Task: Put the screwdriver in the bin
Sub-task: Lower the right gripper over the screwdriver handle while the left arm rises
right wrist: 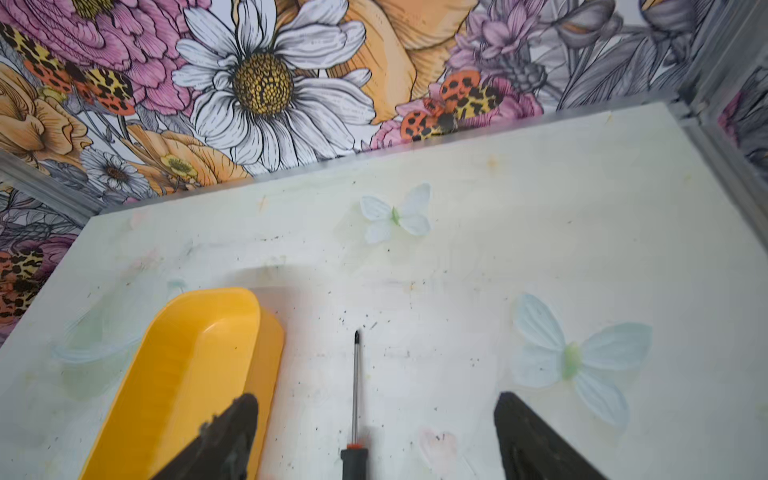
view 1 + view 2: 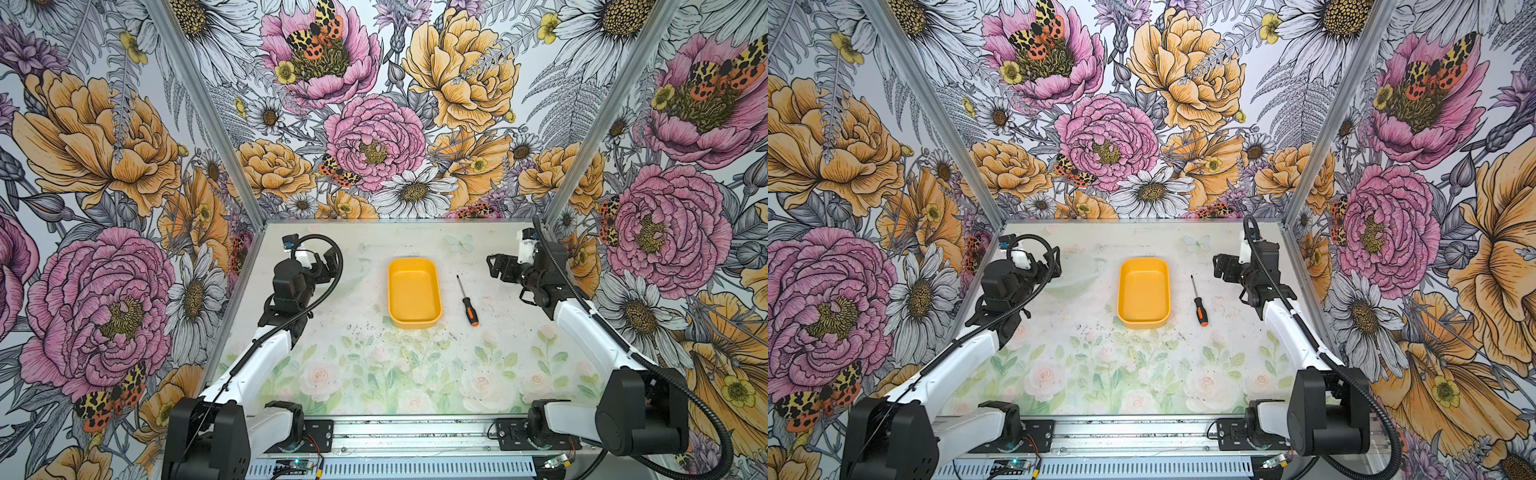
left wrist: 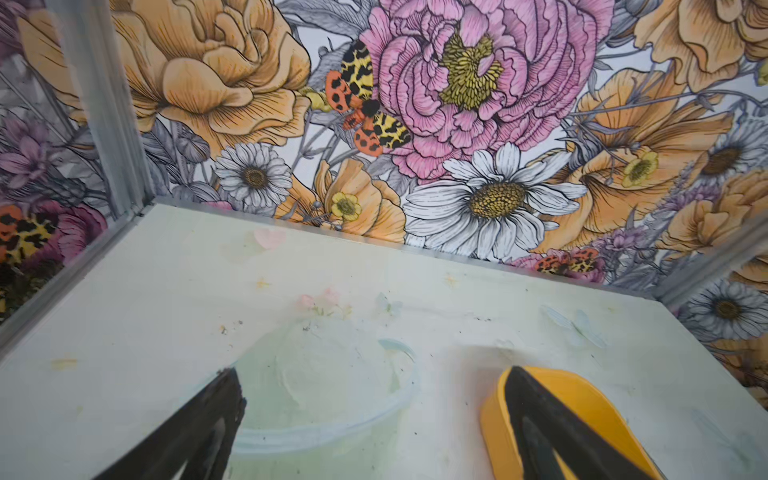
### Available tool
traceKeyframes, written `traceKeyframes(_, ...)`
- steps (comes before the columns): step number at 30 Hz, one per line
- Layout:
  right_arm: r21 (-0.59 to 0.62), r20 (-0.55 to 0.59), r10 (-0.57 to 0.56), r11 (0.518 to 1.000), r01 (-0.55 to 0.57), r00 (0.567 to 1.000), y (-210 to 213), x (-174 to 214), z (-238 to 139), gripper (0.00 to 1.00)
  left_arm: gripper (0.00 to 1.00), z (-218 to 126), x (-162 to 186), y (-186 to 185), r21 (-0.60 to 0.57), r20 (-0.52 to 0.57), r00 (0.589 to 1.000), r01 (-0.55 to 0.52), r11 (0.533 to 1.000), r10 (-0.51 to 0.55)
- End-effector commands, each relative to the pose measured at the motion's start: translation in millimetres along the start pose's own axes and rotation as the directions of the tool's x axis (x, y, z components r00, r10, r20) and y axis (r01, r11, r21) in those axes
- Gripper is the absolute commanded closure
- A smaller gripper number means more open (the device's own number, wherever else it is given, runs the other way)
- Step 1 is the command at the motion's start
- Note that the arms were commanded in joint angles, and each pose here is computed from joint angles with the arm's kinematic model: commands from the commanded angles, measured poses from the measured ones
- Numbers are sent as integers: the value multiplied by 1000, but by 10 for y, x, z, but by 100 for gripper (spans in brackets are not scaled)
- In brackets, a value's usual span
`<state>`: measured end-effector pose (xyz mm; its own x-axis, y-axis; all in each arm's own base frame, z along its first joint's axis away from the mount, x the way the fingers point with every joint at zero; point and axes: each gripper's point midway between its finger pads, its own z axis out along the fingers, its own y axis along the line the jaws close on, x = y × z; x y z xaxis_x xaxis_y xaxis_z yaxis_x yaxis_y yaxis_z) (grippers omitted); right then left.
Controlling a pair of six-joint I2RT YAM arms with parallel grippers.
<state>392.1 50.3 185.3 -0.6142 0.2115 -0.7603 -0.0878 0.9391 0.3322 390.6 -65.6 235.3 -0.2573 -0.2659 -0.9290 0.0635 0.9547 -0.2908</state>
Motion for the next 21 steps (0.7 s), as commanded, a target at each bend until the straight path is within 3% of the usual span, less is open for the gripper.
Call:
traceKeyframes(1,-10,-137,60,998,-61,989,52,405,68,10,1,72,379,-115,36,-129,990,60,998,-55)
traceKeyframes(11,93,-381,41,996,-6,924,60,1141,491,17,1,291,778,-340,99,-328,940,131,986,-92)
traceKeyframes(21,144,-467,15,988,59,884,7,1352,606,23,1,267,825,-361,91,-375,924,118,989,-75)
